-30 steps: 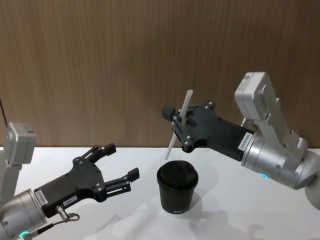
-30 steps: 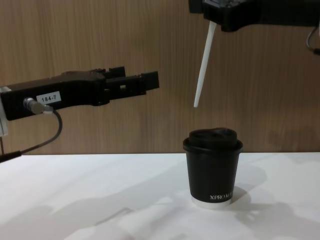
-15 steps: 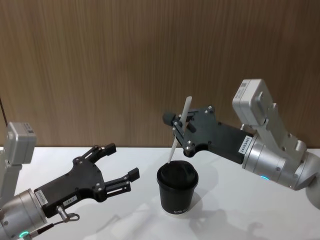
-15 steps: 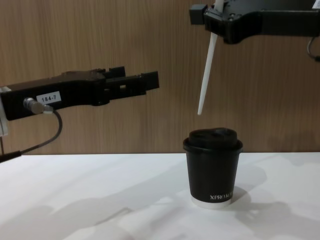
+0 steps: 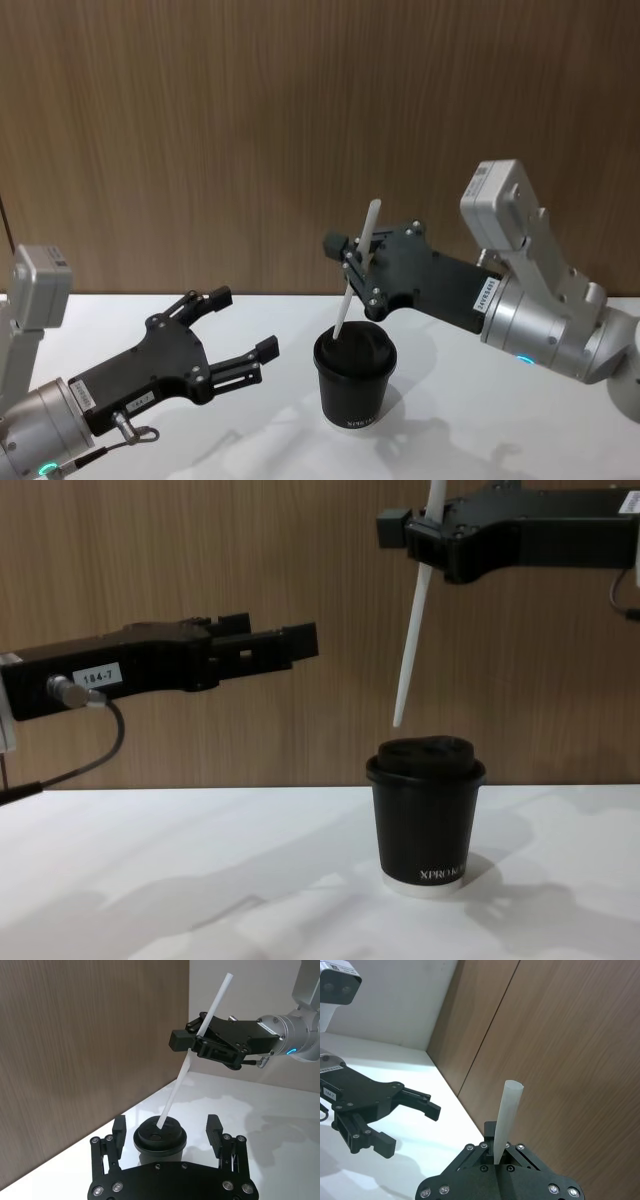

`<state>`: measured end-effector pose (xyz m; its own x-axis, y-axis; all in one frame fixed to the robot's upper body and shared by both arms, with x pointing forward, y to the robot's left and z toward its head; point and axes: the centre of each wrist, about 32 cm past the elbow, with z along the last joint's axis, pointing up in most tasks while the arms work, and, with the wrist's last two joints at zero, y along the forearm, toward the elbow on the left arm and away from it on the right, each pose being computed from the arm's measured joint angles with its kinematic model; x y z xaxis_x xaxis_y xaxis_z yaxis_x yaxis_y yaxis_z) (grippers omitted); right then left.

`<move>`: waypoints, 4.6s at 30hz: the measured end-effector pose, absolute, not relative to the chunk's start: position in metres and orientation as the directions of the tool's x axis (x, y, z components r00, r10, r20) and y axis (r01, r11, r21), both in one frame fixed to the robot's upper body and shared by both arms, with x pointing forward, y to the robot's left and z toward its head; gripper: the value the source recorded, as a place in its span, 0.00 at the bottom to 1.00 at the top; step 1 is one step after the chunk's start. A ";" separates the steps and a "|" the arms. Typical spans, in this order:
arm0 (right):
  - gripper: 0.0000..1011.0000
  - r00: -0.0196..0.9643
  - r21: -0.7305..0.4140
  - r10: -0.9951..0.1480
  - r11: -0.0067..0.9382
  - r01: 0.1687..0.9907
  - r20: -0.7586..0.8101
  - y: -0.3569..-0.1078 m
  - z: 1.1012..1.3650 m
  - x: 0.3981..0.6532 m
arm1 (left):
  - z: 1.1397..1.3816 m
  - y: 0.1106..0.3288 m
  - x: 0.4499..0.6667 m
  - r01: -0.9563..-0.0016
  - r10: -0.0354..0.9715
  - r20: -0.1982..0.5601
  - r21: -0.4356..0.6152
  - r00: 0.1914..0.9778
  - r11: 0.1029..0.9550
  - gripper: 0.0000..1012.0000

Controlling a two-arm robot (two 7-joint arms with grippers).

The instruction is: Pick up the straw with one hand, pass it to the other hand, and insert it into the cup.

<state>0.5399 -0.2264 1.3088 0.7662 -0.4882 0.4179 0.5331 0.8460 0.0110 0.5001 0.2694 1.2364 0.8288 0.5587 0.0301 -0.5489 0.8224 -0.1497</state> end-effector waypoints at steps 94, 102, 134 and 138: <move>0.00 0.801 0.018 -0.510 0.846 0.532 0.313 -0.233 1.293 0.559 | 1.236 0.269 0.500 -0.549 0.559 0.030 -0.150 0.829 0.822 0.99; 0.00 0.805 0.015 -0.504 0.850 0.527 0.313 -0.234 1.294 0.560 | 1.236 0.269 0.500 -0.549 0.559 0.030 -0.150 0.829 0.822 0.99; 0.00 0.808 -0.005 -0.507 0.846 0.533 0.300 -0.237 1.288 0.570 | 1.236 0.269 0.500 -0.549 0.559 0.030 -0.150 0.829 0.822 0.99; 0.00 0.811 -0.007 -0.504 0.848 0.530 0.297 -0.237 1.288 0.571 | 1.236 0.269 0.500 -0.549 0.559 0.030 -0.150 0.829 0.822 0.99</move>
<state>0.5708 -0.2374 1.2876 0.8107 -0.5043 0.2972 0.5300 0.8479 -0.0069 0.5001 0.2694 1.2365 0.8288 0.5587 0.0301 -0.5489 0.8224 -0.1497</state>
